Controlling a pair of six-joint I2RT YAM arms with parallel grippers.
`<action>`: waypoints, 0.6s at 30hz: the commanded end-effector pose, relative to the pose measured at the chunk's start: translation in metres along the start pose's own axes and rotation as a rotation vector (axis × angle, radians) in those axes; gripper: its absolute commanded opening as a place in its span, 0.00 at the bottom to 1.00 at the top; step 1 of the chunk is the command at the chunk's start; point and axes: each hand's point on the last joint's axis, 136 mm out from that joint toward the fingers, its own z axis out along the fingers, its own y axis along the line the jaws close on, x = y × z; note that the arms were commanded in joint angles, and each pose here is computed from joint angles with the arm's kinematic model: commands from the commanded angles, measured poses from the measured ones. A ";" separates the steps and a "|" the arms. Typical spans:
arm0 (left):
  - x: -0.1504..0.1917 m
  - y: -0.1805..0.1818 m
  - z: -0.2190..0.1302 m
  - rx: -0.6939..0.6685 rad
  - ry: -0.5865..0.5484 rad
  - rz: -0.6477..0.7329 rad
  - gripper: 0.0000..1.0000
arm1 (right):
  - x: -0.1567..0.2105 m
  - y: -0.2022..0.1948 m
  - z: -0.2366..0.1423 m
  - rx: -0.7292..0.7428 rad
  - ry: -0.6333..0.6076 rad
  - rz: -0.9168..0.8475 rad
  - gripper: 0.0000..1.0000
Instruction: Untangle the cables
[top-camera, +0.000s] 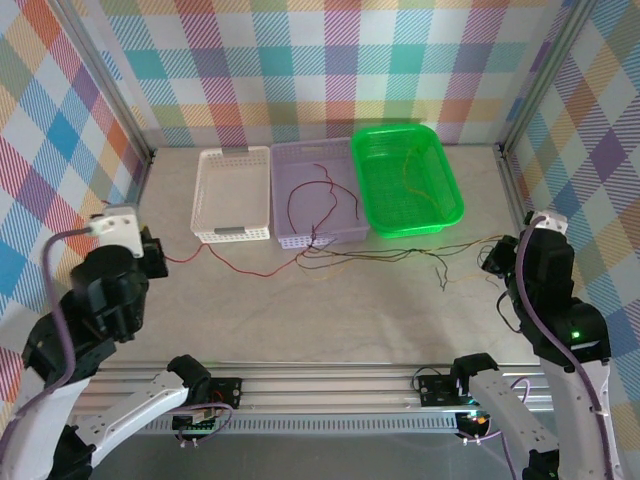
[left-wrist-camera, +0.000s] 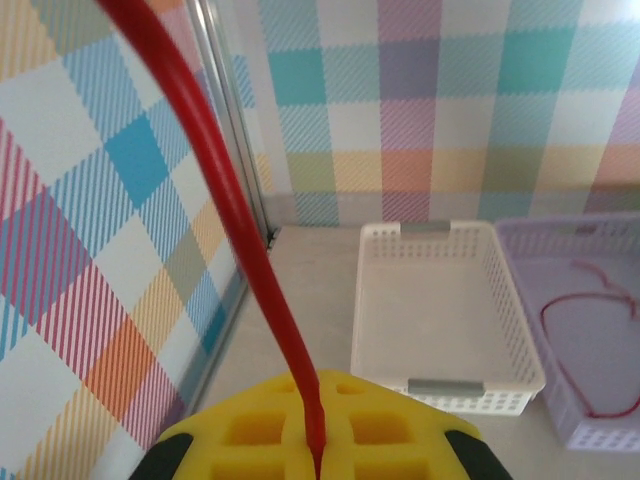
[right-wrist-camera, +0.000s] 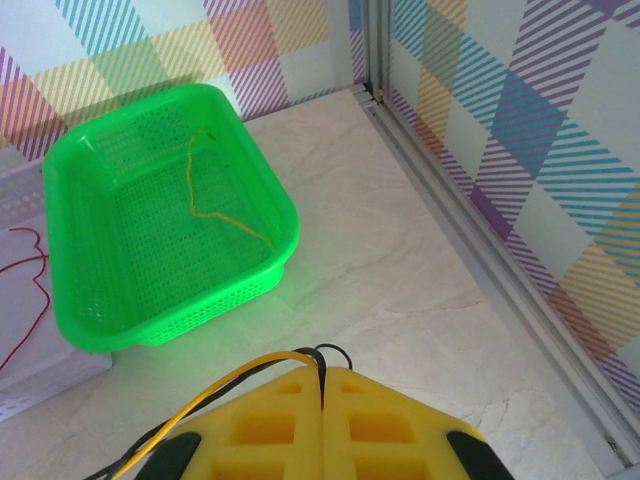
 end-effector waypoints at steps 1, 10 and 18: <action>0.011 -0.003 0.009 -0.056 0.025 0.127 0.00 | -0.013 -0.016 -0.013 0.064 -0.056 0.016 0.00; 0.013 -0.017 0.020 -0.123 0.033 0.273 0.00 | -0.032 -0.018 -0.030 0.050 -0.118 0.011 0.00; 0.031 -0.071 0.032 0.076 0.161 0.241 0.00 | 0.032 0.069 0.010 -0.359 0.170 0.004 0.00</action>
